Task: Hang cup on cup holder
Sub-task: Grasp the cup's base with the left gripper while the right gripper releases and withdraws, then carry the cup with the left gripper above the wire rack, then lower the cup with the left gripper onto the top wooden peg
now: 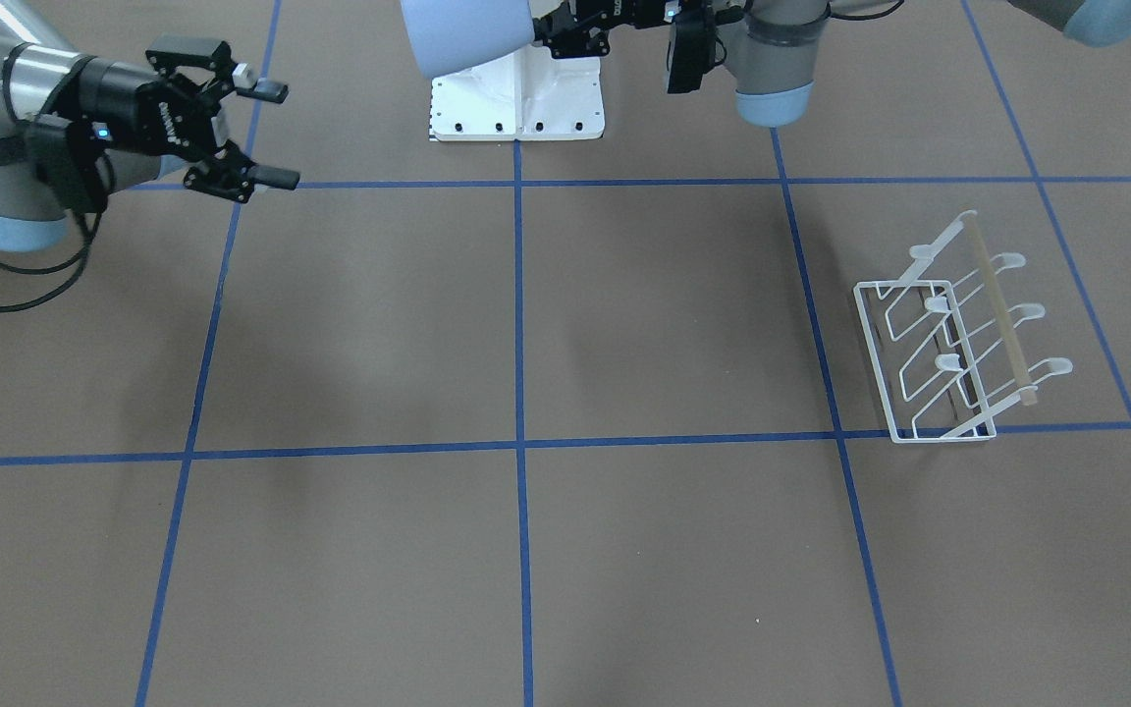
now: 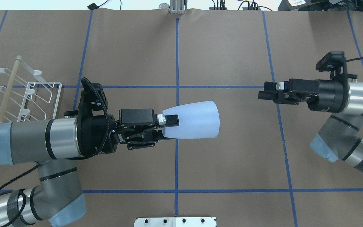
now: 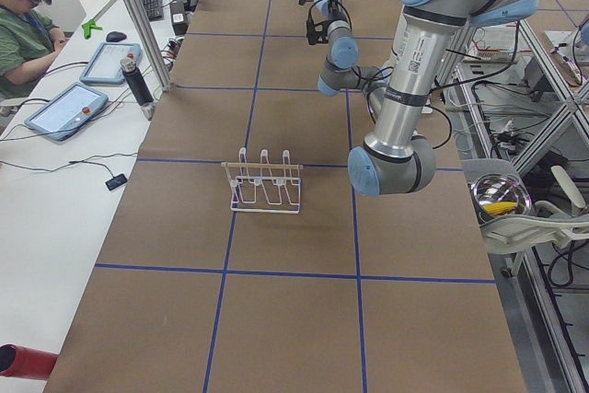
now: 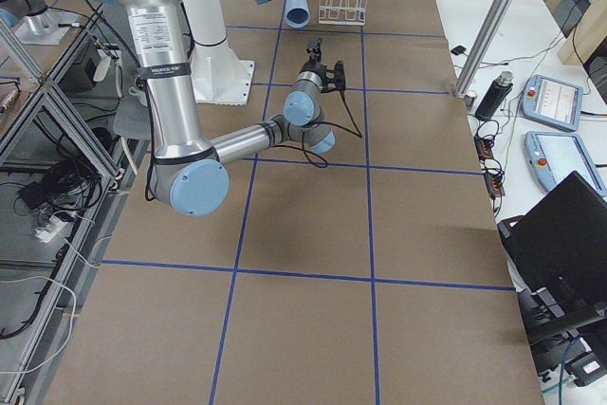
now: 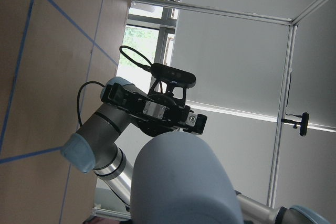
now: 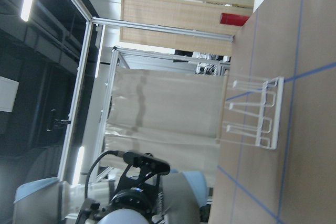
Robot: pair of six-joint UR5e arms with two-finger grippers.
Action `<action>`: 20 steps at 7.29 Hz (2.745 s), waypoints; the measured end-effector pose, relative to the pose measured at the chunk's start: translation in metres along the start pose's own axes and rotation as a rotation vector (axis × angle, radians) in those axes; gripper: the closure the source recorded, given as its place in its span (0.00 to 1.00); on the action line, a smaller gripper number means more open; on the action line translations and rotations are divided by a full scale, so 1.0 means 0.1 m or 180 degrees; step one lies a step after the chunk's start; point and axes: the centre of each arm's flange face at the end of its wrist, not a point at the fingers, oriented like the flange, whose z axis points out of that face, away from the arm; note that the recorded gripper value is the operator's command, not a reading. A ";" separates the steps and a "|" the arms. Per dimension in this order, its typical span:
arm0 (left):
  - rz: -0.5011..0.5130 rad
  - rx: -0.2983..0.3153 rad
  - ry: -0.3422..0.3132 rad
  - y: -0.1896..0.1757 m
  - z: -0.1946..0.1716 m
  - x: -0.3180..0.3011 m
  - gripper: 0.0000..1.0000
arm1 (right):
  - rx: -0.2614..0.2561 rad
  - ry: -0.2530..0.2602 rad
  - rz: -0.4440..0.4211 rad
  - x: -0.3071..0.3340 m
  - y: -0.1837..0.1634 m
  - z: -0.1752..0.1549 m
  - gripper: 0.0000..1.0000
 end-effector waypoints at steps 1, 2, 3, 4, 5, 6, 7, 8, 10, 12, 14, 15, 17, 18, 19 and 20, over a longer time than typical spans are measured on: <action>0.0127 0.0063 -0.0362 -0.29 -0.07 0.06 1.00 | 0.0007 0.0444 -0.0186 0.09 -0.37 -0.27 0.00; 0.0259 0.0107 -0.0708 -0.57 -0.16 0.13 1.00 | 0.0015 0.0831 -0.0320 0.17 -0.65 -0.50 0.00; 0.0378 0.0114 -0.1063 -0.84 -0.29 0.21 1.00 | 0.0057 0.1218 -0.0381 0.21 -0.94 -0.72 0.00; 0.0456 0.0061 -0.1429 -1.09 -0.44 0.31 1.00 | 0.0108 0.1602 -0.0459 0.24 -1.23 -0.96 0.00; 0.0506 -0.0004 -0.1754 -1.34 -0.64 0.42 1.00 | 0.0075 0.1959 -0.0625 0.31 -1.45 -1.20 0.00; 0.0547 -0.0044 -0.2033 -1.58 -0.87 0.53 1.00 | -0.0035 0.2296 -0.0848 0.42 -1.60 -1.42 0.00; 0.0589 -0.0040 -0.2261 -1.79 -1.07 0.63 1.00 | -0.0176 0.2554 -0.1078 0.51 -1.72 -1.62 0.00; 0.0628 -0.0021 -0.2443 -1.94 -1.23 0.70 1.00 | -0.0339 0.2760 -0.1279 0.59 -1.80 -1.80 0.00; 0.0745 -0.0012 -0.2743 -2.09 -1.42 0.80 1.00 | -0.0643 0.3077 -0.1571 0.78 -1.83 -2.05 0.00; 0.1120 0.0015 -0.3186 -2.19 -1.72 1.02 1.00 | -0.0926 0.3515 -0.1924 0.98 -1.83 -2.34 0.00; 0.1396 -0.0085 -0.3841 -2.20 -1.97 1.07 1.00 | -0.1231 0.3943 -0.1837 1.19 -1.75 -2.63 0.00; 0.1452 -0.0213 -0.4120 -2.19 -2.07 1.02 1.00 | -0.1422 0.4135 -0.1596 1.27 -1.72 -2.76 0.00; 0.1404 -0.0385 -0.4376 -2.28 -2.18 0.86 1.00 | -0.1794 0.4390 -0.0870 1.10 -1.72 -2.69 0.00; 0.1331 -0.0419 -0.4439 -2.37 -2.20 0.76 1.00 | -0.1904 0.4445 -0.0601 0.96 -1.73 -2.60 0.00; 0.1275 -0.0465 -0.4492 -2.48 -2.21 0.65 1.00 | -0.1957 0.4459 -0.0455 0.89 -1.70 -2.57 0.00; 0.1252 -0.0532 -0.4535 -2.57 -2.23 0.55 1.00 | -0.1977 0.4455 -0.0377 0.88 -1.67 -2.57 0.00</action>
